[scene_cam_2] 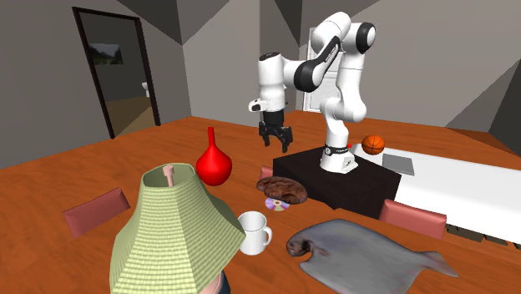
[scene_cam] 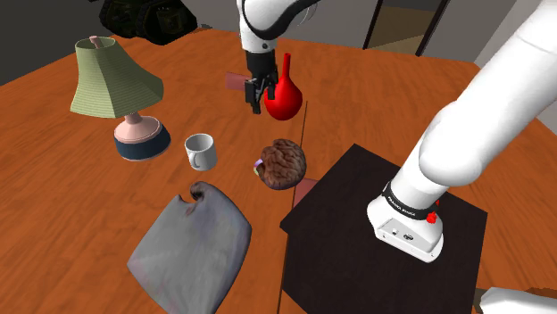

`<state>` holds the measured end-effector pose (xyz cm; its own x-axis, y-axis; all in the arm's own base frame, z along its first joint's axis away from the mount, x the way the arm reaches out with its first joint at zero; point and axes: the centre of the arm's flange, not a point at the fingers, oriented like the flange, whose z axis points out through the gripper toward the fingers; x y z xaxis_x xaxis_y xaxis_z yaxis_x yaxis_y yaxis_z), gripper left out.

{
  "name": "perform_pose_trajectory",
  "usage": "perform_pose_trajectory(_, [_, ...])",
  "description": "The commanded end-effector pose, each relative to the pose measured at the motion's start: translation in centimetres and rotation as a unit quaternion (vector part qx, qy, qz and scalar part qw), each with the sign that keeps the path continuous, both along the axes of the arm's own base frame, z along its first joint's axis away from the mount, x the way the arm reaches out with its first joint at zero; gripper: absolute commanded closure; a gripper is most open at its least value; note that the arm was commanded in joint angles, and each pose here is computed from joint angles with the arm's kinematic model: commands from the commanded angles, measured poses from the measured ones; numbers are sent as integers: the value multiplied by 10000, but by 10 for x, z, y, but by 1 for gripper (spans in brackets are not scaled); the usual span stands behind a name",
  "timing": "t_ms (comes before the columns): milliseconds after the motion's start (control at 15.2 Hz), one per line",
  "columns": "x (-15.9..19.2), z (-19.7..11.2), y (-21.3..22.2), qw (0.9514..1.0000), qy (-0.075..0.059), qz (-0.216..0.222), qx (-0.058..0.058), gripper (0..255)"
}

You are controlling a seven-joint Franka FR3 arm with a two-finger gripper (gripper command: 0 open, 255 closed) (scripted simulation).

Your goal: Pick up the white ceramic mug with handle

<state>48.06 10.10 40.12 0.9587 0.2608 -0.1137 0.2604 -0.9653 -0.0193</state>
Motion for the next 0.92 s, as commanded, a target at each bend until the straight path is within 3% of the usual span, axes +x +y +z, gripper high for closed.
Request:
perform_pose_trajectory(0, [19,-18,10,10000,-2,43,4,0])
perform_pose_trajectory(858, [142,-121,72,9995,1,312,2,0])
